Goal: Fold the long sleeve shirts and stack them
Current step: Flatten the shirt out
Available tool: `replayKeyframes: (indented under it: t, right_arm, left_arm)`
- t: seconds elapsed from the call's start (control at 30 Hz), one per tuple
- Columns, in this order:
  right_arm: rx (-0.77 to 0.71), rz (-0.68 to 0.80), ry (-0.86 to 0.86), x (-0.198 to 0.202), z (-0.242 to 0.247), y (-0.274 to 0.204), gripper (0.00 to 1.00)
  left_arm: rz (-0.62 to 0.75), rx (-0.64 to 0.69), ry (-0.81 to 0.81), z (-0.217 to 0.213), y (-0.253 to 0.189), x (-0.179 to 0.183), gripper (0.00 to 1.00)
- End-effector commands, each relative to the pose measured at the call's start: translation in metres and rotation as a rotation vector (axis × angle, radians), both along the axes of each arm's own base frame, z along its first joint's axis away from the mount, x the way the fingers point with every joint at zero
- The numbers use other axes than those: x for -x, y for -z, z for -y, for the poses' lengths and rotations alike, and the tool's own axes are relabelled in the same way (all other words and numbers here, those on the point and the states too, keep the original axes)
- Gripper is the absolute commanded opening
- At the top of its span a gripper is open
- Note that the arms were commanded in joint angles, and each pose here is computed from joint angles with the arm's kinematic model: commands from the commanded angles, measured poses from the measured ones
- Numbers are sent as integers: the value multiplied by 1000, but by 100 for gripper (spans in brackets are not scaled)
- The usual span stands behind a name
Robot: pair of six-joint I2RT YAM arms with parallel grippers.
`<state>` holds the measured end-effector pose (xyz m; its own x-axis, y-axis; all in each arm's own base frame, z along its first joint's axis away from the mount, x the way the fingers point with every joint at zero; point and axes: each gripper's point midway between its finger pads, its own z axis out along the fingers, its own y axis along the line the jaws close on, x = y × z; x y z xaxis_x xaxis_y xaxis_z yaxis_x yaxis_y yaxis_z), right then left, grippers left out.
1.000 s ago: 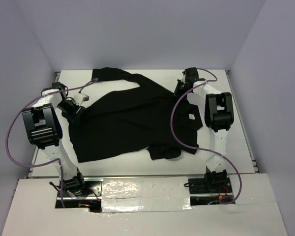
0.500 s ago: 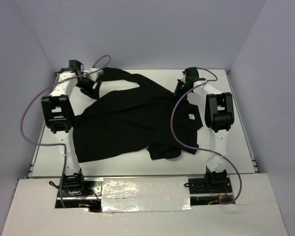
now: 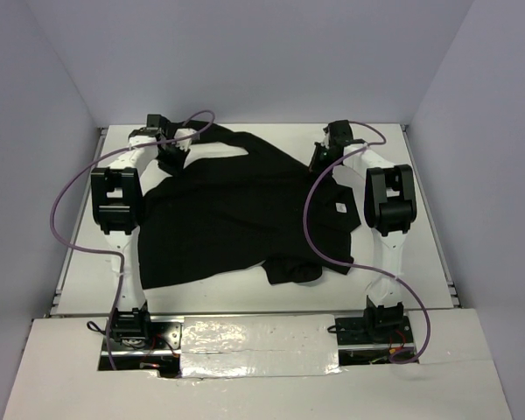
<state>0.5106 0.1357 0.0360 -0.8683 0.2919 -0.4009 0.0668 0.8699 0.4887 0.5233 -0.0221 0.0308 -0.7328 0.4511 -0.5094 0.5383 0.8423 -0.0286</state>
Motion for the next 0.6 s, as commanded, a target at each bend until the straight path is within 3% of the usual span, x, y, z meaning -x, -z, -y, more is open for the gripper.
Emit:
replayKeyframes:
  t: [0.0, 0.17, 0.2, 0.27, 0.3, 0.33, 0.37, 0.4, 0.47, 0.57]
  right_arm:
    - [-1, 87, -6, -4, -2, -35, 0]
    - [0, 125, -22, -5, -13, -40, 0]
    - [-1, 133, -32, -4, -18, -41, 0]
    - [-15, 154, -31, -4, -21, -45, 0]
    - [-38, 153, -28, -3, -23, -47, 0]
    - [-46, 164, -28, -3, -24, -50, 0]
    - [-53, 169, -28, -2, -24, -50, 0]
    - [-59, 172, -28, -1, -25, -51, 0]
    - [-69, 168, -35, 1, -27, -48, 0]
    - [-70, 155, -37, 6, -27, -41, 0]
  left_arm:
    - [126, -8, -17, -2, -61, -13, 0]
    - [335, -196, 9, -12, -136, -33, 0]
    - [396, -294, 44, -15, -162, -27, 0]
    - [373, -375, 151, 10, -139, 0, 0]
    - [411, -423, 219, 17, -156, 18, 0]
    - [313, -432, 295, 25, -117, 51, 0]
    - [286, -431, 381, 46, -116, 82, 4]
    - [177, -423, 449, 52, -82, 117, 6]
    - [18, -382, 516, 66, -61, 172, 20]
    - [-185, -237, 606, 88, -42, 237, 49]
